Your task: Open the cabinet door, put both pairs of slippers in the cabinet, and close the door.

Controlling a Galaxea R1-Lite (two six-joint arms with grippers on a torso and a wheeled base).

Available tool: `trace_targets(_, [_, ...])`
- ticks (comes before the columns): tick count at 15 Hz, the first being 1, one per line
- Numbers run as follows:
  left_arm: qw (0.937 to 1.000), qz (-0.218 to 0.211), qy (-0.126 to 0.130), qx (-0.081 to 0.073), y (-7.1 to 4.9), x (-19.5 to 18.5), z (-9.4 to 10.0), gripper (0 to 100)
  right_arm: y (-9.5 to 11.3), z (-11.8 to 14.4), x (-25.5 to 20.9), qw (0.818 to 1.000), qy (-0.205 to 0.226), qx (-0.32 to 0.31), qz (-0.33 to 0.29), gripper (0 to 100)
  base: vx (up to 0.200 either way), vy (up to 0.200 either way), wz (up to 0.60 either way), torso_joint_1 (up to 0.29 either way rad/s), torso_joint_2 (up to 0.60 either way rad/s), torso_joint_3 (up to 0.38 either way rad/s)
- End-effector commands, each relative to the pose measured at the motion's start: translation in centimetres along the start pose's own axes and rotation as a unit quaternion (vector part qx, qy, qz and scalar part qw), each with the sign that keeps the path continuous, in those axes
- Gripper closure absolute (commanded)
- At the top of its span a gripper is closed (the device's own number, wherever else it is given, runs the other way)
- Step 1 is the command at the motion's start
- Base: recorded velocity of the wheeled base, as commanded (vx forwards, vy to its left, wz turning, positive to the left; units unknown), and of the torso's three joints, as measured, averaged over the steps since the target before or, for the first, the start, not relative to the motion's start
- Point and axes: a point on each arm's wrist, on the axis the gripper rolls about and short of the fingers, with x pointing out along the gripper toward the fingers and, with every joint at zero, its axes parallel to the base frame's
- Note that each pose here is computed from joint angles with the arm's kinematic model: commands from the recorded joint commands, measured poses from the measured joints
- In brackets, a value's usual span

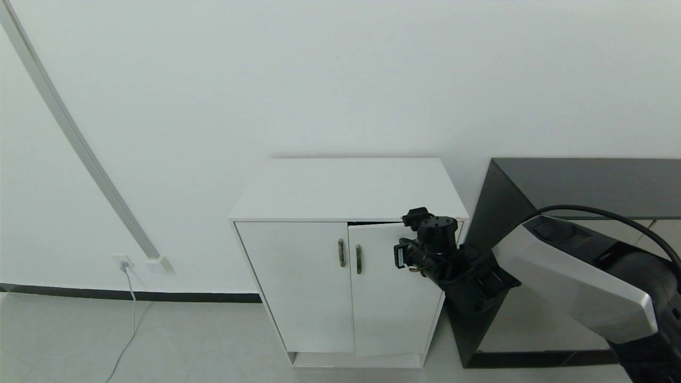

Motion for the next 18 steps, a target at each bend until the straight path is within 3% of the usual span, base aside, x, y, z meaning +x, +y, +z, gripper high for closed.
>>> trace_targets(1, [1.0000, 0.000, 0.000, 0.000, 0.0, 0.0, 0.0, 100, -0.2, 0.2, 0.3, 1.000, 0.000, 0.001, -0.003, 100, 0.000, 0.000, 0.00, 0.000, 0.00, 0.000])
trace_targets(18, [1.0000, 0.000, 0.000, 0.000, 0.0, 0.0, 0.0, 100, 0.0, 1.0, 1.1, 1.000, -0.009, 0.003, -0.003, 100, 0.000, 0.000, 0.00, 0.000, 0.00, 0.000])
